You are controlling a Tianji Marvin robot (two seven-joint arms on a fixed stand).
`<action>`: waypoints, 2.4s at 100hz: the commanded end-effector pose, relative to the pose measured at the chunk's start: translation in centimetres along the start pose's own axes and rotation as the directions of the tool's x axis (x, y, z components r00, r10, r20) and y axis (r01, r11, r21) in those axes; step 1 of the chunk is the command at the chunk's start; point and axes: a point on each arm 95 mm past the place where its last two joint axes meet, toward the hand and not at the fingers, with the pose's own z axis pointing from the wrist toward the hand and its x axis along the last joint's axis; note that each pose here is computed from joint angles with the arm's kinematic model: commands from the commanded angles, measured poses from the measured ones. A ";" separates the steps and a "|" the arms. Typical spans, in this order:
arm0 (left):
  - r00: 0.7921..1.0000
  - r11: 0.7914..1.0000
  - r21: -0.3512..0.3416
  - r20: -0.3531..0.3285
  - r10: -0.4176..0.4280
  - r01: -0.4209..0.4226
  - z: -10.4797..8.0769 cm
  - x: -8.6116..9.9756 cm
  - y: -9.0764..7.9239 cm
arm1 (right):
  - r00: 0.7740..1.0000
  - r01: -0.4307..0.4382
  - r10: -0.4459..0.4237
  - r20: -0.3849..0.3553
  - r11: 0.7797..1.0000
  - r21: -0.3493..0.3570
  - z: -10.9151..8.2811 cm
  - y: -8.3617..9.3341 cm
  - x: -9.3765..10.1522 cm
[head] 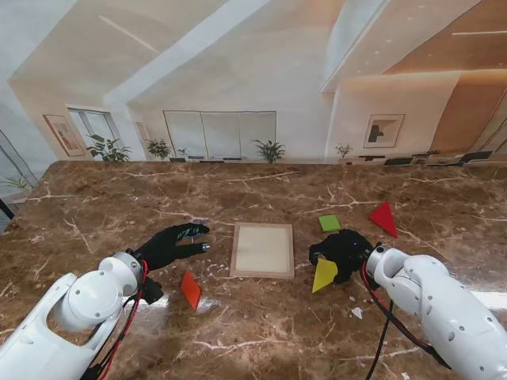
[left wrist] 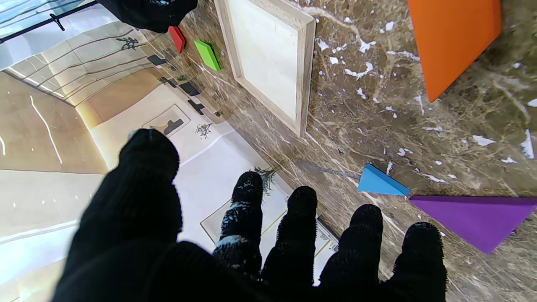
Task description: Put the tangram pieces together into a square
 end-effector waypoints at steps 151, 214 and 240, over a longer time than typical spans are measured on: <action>1.000 1.000 -0.027 0.027 0.001 0.000 0.1 -0.7 0.3 | 0.999 -0.032 0.036 -0.031 0.993 0.111 -1.0 -4.4 0.6; 0.999 1.000 -0.028 0.032 -0.010 0.011 0.0 -0.9 0.4 | 0.995 -0.091 0.095 -0.033 0.992 0.090 -1.2 -4.2 0.1; 1.000 1.000 -0.019 0.028 -0.014 0.015 0.0 -1.0 0.3 | 0.990 -0.130 0.132 -0.041 0.991 0.042 -0.7 -2.8 -0.5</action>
